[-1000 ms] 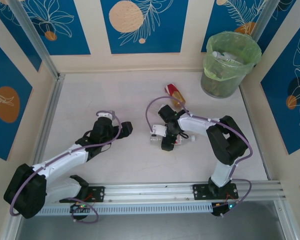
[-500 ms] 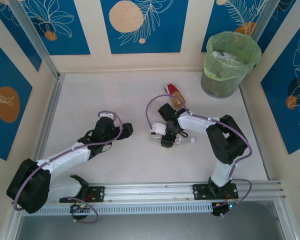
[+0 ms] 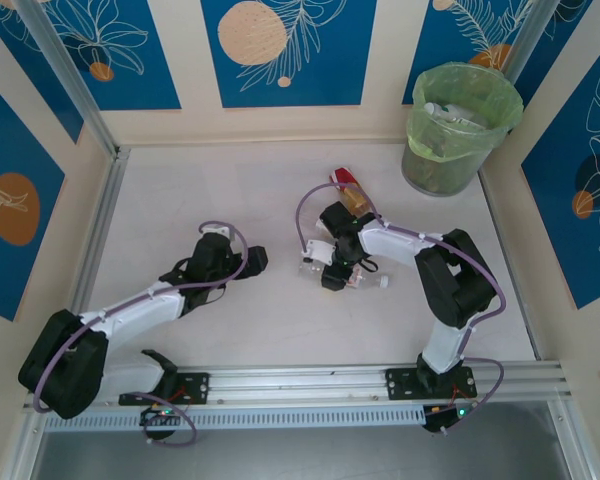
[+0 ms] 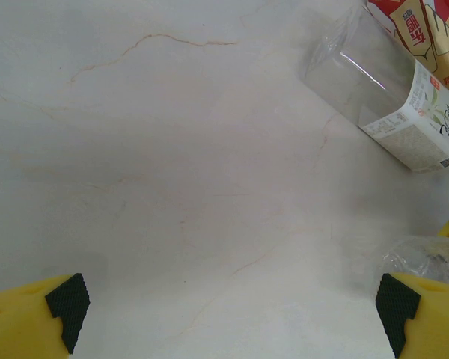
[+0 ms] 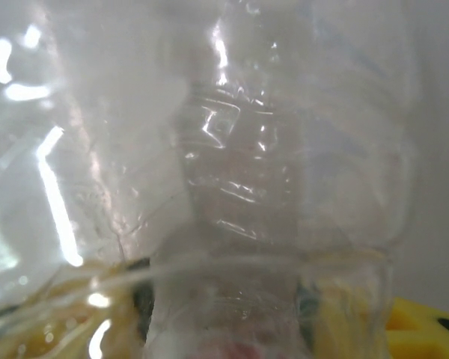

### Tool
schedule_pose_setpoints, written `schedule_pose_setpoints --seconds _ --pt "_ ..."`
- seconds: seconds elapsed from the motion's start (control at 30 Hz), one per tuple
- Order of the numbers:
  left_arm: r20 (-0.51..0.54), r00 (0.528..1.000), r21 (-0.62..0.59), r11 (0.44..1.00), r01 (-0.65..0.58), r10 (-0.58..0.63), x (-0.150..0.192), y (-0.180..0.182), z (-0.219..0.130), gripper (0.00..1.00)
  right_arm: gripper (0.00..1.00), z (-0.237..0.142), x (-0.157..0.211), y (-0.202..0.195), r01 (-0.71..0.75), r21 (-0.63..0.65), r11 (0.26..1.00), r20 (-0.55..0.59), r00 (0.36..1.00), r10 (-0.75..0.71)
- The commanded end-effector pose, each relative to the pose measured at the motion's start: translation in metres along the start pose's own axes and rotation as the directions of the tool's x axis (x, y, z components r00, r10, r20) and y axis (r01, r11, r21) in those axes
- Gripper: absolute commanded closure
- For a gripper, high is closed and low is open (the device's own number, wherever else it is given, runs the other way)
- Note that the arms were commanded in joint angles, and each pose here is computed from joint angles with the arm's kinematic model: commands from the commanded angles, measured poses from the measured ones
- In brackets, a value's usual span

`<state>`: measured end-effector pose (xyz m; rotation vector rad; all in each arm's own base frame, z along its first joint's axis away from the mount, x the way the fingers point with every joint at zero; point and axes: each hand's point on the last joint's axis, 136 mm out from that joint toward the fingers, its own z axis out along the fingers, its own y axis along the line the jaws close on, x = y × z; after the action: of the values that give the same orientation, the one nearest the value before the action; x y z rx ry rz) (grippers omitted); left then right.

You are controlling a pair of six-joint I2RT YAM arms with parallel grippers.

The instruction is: Put the plastic bottles in the bin

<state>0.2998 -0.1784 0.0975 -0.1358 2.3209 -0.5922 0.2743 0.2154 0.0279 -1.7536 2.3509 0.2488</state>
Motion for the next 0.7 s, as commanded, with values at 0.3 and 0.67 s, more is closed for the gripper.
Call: schedule_pose_setpoints --seconds 0.3,0.67 --pt "0.018 1.000 0.026 1.000 0.014 -0.015 -0.014 -0.009 0.003 0.00 0.55 -0.035 -0.029 -0.011 -0.065 0.016 0.998 0.156 0.986 0.062" --pt "0.010 1.000 0.029 0.999 0.016 -0.016 -0.014 -0.011 0.005 0.00 0.60 -0.076 -0.047 -0.035 -0.191 0.040 0.981 0.359 0.919 0.164"
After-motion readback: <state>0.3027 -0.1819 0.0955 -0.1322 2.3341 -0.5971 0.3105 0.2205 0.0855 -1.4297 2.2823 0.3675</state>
